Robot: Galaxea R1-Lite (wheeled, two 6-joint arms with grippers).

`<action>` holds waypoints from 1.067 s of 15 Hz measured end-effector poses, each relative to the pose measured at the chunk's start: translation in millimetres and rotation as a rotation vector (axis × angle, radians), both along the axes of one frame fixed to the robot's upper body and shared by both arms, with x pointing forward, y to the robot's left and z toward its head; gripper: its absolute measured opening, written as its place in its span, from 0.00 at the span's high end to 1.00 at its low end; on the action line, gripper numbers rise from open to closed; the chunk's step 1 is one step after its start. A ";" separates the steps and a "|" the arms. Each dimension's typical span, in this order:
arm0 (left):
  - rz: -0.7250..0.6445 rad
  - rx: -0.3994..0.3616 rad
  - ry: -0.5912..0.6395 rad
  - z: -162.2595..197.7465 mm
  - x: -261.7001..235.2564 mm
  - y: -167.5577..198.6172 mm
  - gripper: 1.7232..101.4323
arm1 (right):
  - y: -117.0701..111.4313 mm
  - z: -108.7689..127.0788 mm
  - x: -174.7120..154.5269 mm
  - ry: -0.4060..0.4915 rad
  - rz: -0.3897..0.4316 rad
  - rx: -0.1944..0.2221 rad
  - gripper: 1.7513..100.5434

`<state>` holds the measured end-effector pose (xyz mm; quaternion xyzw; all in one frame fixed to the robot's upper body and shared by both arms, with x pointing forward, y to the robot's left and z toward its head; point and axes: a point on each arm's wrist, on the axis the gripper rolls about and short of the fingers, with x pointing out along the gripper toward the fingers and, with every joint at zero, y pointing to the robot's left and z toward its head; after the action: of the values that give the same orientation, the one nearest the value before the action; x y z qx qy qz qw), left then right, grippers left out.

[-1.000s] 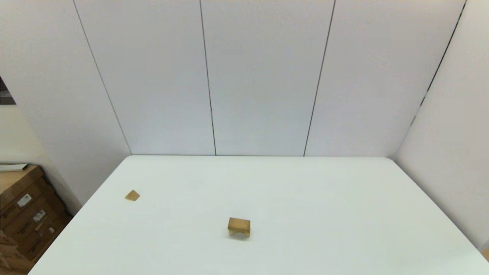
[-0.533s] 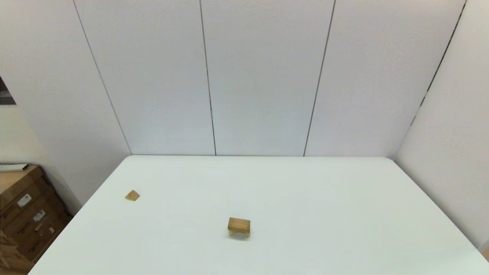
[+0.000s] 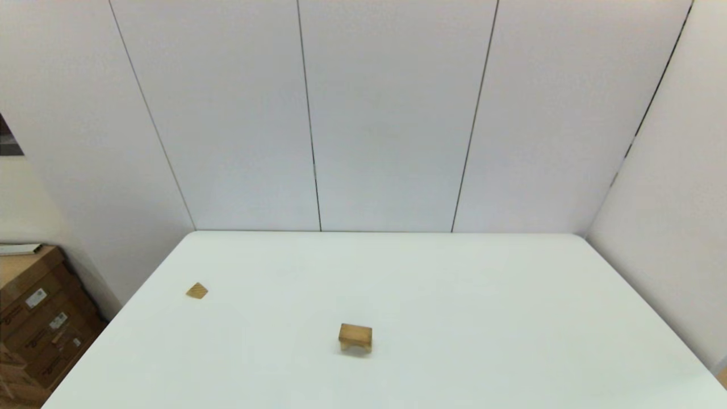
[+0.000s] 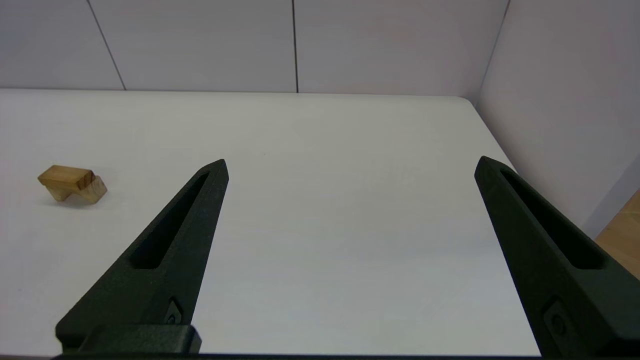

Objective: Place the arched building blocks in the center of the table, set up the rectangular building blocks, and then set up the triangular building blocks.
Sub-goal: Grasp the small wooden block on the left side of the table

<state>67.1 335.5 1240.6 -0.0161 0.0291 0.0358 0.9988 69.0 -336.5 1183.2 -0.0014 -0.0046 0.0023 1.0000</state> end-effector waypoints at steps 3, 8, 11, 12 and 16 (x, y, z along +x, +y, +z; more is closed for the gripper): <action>0.051 -0.130 0.168 31.1 36.2 0.4 0.04 | 0.0 0.0 0.0 0.000 0.000 0.001 0.03; 0.205 -0.443 0.494 48.3 137.8 0.1 0.04 | 0.0 0.0 0.0 0.000 0.000 0.000 0.03; 0.321 -0.615 0.601 44.1 201.1 -0.3 0.04 | 0.0 0.0 0.0 0.000 0.000 0.001 0.03; 0.358 -0.665 0.620 41.4 219.8 -0.2 0.04 | 0.0 0.0 0.0 0.000 -0.001 0.000 0.03; 0.523 -0.782 0.671 20.9 282.1 3.8 0.04 | 0.0 0.0 0.0 0.000 0.000 0.001 0.03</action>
<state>349.2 339.2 1261.4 -0.3786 0.3506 0.2712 0.8125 69.0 -336.5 1183.2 -0.0010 -0.0045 0.0023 1.0000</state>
